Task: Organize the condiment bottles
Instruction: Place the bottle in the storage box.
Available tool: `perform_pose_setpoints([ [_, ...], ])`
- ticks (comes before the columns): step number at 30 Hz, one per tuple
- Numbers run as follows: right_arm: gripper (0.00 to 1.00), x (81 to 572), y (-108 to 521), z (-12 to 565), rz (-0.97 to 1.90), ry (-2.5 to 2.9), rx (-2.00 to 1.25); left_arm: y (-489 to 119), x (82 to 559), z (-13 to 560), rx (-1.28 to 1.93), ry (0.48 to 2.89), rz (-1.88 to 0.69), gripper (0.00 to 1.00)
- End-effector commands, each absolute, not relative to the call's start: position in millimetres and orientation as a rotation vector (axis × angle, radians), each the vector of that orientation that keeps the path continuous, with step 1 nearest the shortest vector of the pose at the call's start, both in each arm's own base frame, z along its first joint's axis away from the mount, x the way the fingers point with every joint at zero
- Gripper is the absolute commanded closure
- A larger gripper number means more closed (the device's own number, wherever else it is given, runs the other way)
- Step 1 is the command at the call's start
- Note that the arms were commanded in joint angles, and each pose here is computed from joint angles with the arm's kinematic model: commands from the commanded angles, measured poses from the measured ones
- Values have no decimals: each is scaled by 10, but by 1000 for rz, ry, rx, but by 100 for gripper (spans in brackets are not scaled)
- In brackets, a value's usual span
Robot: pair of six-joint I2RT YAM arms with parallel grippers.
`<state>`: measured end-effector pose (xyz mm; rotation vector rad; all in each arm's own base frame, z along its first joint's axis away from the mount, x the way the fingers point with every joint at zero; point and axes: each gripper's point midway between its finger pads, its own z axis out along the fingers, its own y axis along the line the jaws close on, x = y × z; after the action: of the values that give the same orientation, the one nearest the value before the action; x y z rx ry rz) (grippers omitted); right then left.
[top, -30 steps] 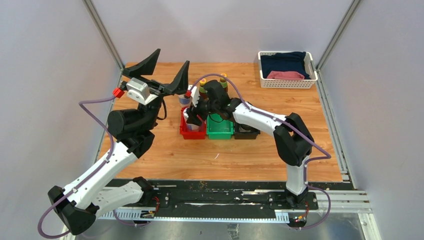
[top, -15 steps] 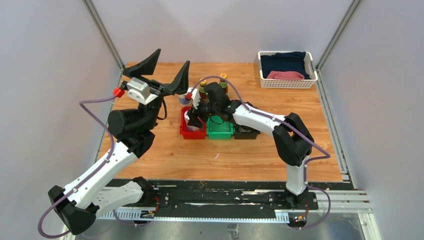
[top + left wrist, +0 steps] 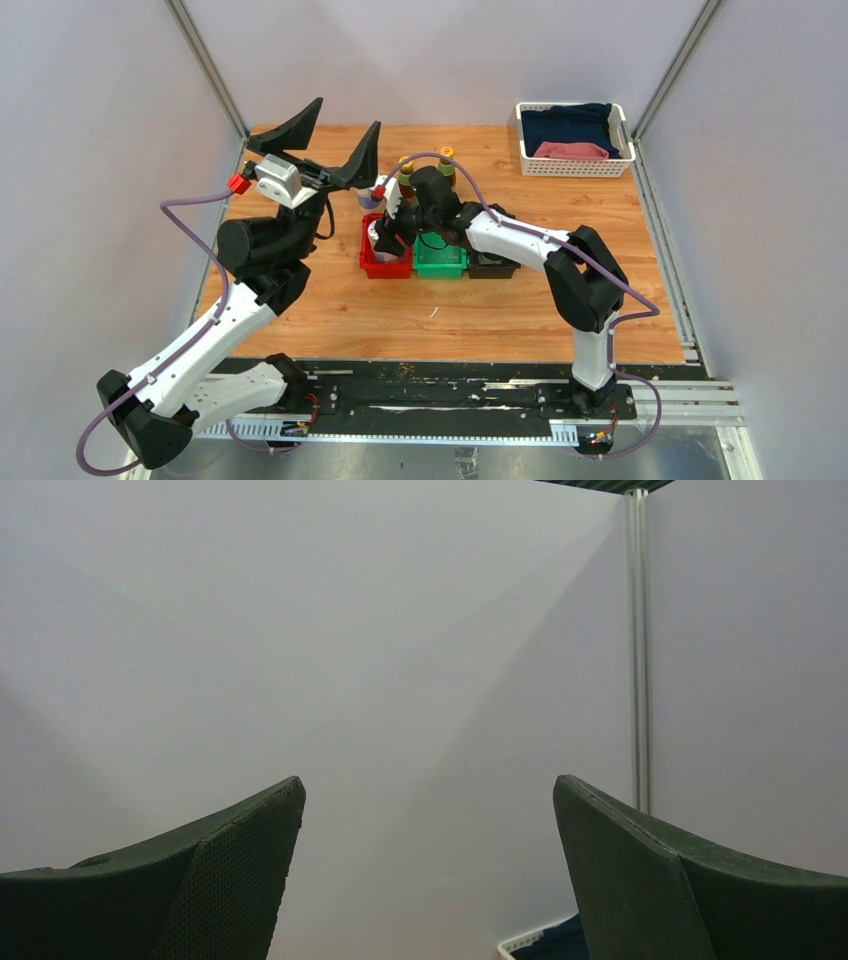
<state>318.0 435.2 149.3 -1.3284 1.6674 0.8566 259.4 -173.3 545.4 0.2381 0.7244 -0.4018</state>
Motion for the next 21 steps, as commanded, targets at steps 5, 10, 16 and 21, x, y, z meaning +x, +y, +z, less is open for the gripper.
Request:
perform_pose_setpoints([
  [5, 100, 3020, 4435, 1738, 901, 1601, -1329, -1727, 2574, 5482, 224, 710, -409, 0],
  [10, 100, 2994, 4436, 1754, 895, 1600, -1335, -1726, 2571, 5484, 222, 710, -412, 0],
  [16, 100, 2973, 4431, 1742, 888, 1607, -1340, -1731, 2564, 5487, 223, 709, -419, 0],
  [21, 100, 2964, 4410, 1689, 881, 1626, -1341, -1733, 2557, 5492, 224, 707, -423, 0],
])
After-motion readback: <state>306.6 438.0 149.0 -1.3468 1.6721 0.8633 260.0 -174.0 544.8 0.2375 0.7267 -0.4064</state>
